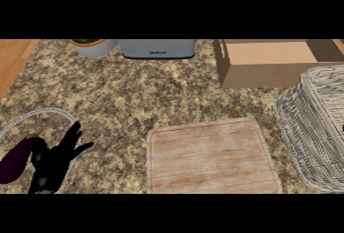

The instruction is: Pick the bell pepper from the cutting board and place it in the basket

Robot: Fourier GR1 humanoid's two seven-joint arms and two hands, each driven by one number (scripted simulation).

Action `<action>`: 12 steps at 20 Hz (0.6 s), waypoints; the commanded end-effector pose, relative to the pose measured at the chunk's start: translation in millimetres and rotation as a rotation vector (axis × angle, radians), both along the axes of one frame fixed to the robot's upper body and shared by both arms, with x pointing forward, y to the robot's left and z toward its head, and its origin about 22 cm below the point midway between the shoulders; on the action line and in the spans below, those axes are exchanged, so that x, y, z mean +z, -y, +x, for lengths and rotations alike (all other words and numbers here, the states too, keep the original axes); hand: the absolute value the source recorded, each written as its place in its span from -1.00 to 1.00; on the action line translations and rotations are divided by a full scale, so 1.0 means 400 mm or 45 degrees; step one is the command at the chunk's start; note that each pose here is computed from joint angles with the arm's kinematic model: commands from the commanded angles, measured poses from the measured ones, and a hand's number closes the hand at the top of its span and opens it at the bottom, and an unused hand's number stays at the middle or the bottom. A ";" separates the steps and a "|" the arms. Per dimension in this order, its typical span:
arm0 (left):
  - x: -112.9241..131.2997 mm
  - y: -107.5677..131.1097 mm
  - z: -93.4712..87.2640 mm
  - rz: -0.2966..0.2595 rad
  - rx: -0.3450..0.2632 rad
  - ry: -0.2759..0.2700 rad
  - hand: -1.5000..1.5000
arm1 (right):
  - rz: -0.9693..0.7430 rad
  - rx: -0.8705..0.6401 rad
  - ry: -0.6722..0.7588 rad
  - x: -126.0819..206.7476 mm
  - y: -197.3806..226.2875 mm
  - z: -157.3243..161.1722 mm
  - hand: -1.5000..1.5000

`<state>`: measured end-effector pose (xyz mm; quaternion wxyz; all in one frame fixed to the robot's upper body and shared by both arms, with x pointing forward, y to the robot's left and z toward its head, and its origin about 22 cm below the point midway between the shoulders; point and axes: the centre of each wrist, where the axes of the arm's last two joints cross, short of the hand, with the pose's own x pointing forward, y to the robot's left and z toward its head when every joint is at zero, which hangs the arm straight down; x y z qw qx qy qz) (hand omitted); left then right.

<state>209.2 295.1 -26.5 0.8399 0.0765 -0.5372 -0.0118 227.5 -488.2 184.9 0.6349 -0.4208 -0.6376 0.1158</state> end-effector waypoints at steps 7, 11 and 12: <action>-0.027 -0.020 -0.053 -0.017 0.005 -0.171 0.00 | 0.118 -0.065 0.147 0.023 0.102 -0.020 -1.00; -0.067 0.002 -0.031 -0.015 0.013 -0.160 0.00 | 0.277 -0.130 0.178 0.064 0.143 -0.051 -1.00; -0.051 0.008 -0.008 -0.004 0.009 -0.161 0.00 | 0.238 -0.165 0.184 0.089 0.175 -0.074 -1.00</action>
